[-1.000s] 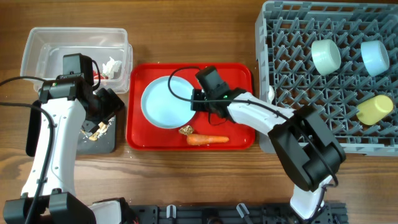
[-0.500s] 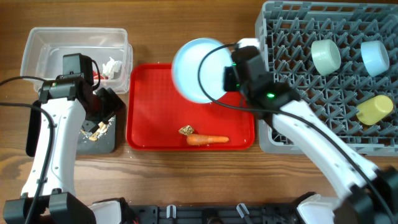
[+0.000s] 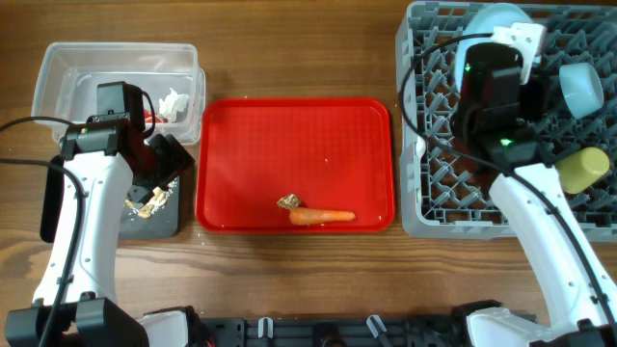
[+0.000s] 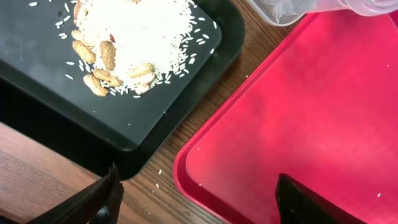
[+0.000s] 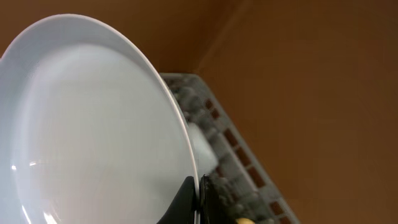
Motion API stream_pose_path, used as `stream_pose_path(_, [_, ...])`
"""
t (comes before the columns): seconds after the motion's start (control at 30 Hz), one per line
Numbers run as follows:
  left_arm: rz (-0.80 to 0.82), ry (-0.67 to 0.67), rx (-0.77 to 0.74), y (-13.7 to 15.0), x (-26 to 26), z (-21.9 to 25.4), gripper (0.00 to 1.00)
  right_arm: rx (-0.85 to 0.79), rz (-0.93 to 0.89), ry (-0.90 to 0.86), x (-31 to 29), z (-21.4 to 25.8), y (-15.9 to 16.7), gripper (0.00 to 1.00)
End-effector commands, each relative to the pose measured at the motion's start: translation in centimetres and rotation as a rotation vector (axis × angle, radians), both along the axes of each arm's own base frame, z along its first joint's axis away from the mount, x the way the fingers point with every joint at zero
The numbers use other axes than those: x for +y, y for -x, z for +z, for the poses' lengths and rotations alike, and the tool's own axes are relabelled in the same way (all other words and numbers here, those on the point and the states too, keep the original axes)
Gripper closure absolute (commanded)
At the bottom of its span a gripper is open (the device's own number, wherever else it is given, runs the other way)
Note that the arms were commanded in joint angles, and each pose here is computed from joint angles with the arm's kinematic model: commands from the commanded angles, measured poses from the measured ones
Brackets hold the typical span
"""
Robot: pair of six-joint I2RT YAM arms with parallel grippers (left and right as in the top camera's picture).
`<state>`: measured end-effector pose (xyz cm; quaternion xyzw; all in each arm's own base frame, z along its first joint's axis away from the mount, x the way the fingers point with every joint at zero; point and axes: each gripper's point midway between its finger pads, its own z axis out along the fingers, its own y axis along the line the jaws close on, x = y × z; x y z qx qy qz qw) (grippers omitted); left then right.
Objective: Sort waste into correct bins and load items into the dishwasher rack
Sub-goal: 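Lift the plate and stand it upright in the dish rack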
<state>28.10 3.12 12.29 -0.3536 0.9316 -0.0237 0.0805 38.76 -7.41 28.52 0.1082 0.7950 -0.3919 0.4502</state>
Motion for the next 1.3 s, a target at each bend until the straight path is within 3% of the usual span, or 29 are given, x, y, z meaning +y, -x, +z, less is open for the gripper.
stream_pose_path(0.0, [0.017,0.005,-0.023,-0.2,0.0,0.5,0.2,0.064,-0.031,0.039,-0.6,-1.3,-0.2,0.96])
stream_pose_path(0.2, [0.017,0.005,-0.023,-0.2,0.0,0.5,0.2,0.212,0.0,0.043,0.1,-6.7,-1.7,0.96])
stream_pose_path(0.37, [0.017,0.005,-0.023,-0.2,0.0,0.5,0.2,0.27,0.077,-0.082,1.8,-10.3,-2.3,0.96])
stream_pose_path(0.63, [0.017,0.005,-0.023,-0.2,0.0,0.5,0.2,0.268,0.248,-0.142,8.2,-10.7,-2.6,0.94])
stream_pose_path(0.7, [0.017,0.005,-0.023,-0.2,0.0,0.5,0.2,0.262,0.292,-0.136,9.9,-10.4,-2.6,0.86])
stream_pose_path(0.83, [0.017,0.005,-0.022,-0.1,0.0,0.5,0.2,0.283,0.338,-0.126,11.8,-10.6,-2.2,0.55])
stream_pose_path(1.1, [0.015,0.016,-0.023,-0.2,-0.1,0.5,0.2,0.152,0.362,-0.207,11.8,-6.0,-0.6,0.3])
stream_pose_path(1.27, [-0.001,0.065,-0.029,-0.3,-1.2,0.6,0.19,0.131,0.531,-0.351,13.7,-3.2,2.1,0.27])
